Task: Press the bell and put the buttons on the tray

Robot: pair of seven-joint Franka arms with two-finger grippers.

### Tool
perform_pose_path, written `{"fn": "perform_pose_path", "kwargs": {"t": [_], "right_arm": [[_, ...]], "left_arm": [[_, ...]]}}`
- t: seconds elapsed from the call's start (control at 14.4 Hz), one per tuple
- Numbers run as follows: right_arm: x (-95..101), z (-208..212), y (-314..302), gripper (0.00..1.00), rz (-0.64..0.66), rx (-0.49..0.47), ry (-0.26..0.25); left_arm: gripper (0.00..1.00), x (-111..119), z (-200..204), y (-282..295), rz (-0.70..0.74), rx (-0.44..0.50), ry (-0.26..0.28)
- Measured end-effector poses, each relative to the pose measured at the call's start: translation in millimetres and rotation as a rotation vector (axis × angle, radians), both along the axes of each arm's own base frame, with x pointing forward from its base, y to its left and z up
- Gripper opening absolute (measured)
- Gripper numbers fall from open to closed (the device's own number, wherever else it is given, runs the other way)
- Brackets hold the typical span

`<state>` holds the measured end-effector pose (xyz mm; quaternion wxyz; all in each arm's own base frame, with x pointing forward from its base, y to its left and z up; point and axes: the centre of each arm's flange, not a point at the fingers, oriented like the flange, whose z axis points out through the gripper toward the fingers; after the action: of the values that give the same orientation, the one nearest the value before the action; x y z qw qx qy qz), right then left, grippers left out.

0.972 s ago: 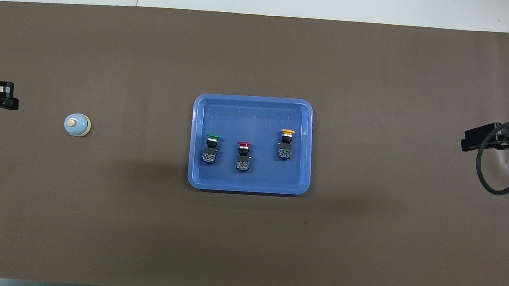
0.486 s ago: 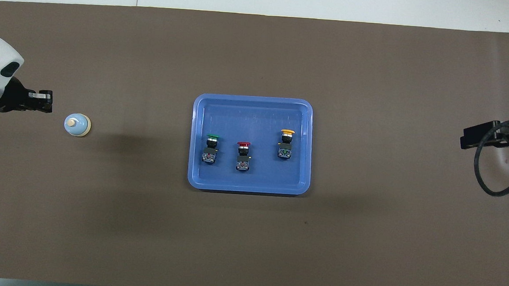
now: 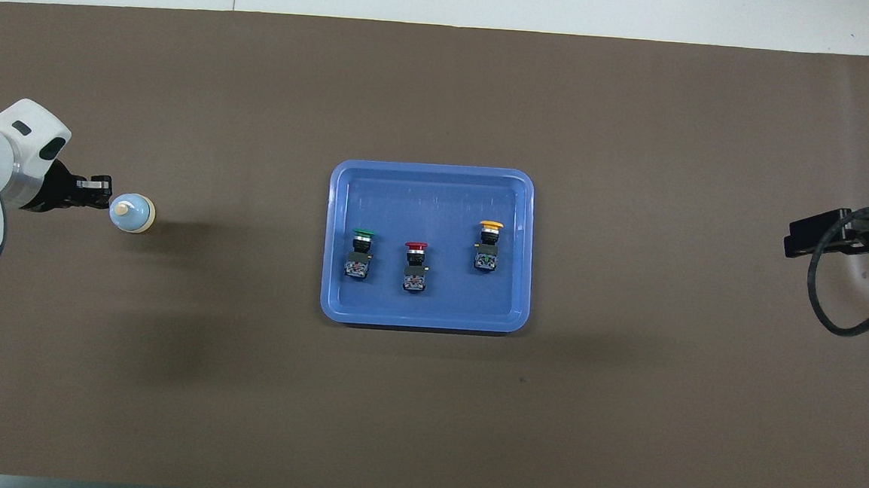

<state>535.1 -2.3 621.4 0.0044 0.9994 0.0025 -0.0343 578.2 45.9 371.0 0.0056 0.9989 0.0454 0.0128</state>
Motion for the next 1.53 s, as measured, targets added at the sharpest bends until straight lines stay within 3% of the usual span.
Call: {"fn": "perform_pose_path", "kwargs": {"t": [0.28,0.62,0.76,0.97,1.18,1.25,1.53], "right_arm": [[0.0,0,0,1.00,0.000,0.000,0.000],[0.0,0,0,1.00,0.000,0.000,0.000],[0.0,0,0,1.00,0.000,0.000,0.000],[0.0,0,0,1.00,0.000,0.000,0.000],[0.0,0,0,1.00,0.000,0.000,0.000],[0.0,0,0,1.00,0.000,0.000,0.000],[0.0,0,0,1.00,0.000,0.000,0.000]], "left_arm": [[0.01,-4,-33,-1,-0.001,-0.003,0.006],[0.01,-1,-27,-3,-0.004,-0.003,0.007],[0.19,10,7,-6,-0.012,-0.005,0.031],[0.58,19,98,-17,-0.033,-0.002,0.014],[0.92,-4,163,-29,-0.050,0.006,0.001],[1.00,-15,176,-30,-0.050,0.008,0.018],[1.00,-52,212,-38,-0.059,0.013,0.077]]}}
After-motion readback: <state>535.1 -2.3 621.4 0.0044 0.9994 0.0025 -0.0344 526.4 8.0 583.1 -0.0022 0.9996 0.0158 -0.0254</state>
